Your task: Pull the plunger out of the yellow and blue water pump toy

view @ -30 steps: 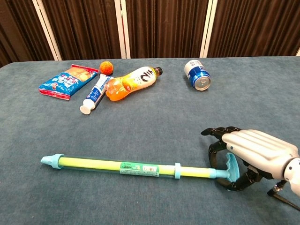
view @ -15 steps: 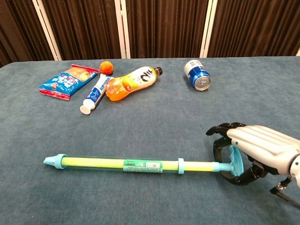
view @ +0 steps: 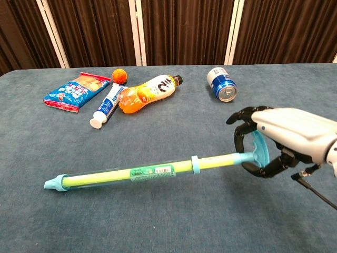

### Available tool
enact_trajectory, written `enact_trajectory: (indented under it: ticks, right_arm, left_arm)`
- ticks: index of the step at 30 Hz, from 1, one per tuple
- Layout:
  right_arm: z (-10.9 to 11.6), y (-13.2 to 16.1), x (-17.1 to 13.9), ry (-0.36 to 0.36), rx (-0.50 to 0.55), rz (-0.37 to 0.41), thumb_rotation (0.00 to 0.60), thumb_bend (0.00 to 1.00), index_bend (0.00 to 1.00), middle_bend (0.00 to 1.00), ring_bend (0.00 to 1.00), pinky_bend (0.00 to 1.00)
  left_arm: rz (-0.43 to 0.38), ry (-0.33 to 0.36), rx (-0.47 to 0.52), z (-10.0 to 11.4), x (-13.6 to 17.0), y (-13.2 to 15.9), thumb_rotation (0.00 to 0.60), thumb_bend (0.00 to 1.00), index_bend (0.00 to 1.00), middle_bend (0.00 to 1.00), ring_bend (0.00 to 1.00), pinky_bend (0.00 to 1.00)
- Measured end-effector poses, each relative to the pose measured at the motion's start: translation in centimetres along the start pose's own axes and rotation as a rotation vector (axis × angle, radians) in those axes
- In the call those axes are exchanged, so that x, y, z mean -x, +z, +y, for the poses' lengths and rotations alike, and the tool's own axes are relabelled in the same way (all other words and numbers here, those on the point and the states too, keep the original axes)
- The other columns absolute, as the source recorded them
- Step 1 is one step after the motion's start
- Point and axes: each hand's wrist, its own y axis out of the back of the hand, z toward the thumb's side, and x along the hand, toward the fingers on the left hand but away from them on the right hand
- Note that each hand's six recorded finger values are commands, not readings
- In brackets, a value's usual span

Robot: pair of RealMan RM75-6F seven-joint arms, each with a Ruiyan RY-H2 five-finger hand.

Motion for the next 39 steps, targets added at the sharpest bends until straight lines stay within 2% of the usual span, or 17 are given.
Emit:
enact_trajectory:
  ticks: [13, 18, 28, 33, 39]
  right_arm:
    - [3.6, -0.1, 1.6, -0.088, -0.016, -0.037, 0.600, 0.60, 0.68, 0.15, 0.02, 0.00]
    - [4.3, -0.3, 1.8, -0.099, -0.016, -0.050, 0.600, 0.59, 0.68, 0.15, 0.02, 0.00]
    - [6.0, -0.6, 2.1, -0.121, -0.006, -0.064, 0.600, 0.60, 0.68, 0.15, 0.02, 0.00]
    - [6.4, -0.9, 2.0, -0.125, 0.002, -0.072, 0.600, 0.60, 0.68, 0.15, 0.02, 0.00]
    - [6.8, -1.1, 1.7, -0.131, 0.009, -0.072, 0.600, 0.61, 0.68, 0.15, 0.02, 0.00]
  left_arm:
    - [-0.085, -0.047, -0.049, -1.3, -2.6, 5.1, 0.600, 0.13, 0.32, 0.08, 0.00, 0.09]
    - [-0.129, -0.066, -0.062, -2.4, -4.0, 7.9, 0.600, 0.13, 0.34, 0.09, 0.00, 0.09]
    - [-0.189, -0.137, -0.084, -5.9, -6.8, 13.6, 0.600, 0.16, 0.38, 0.09, 0.00, 0.09]
    - [-0.195, -0.157, -0.093, -7.2, -7.8, 15.5, 0.600, 0.17, 0.42, 0.09, 0.00, 0.09]
    - [-0.211, -0.146, -0.117, -7.6, -8.8, 16.8, 0.600, 0.19, 0.43, 0.09, 0.00, 0.09]
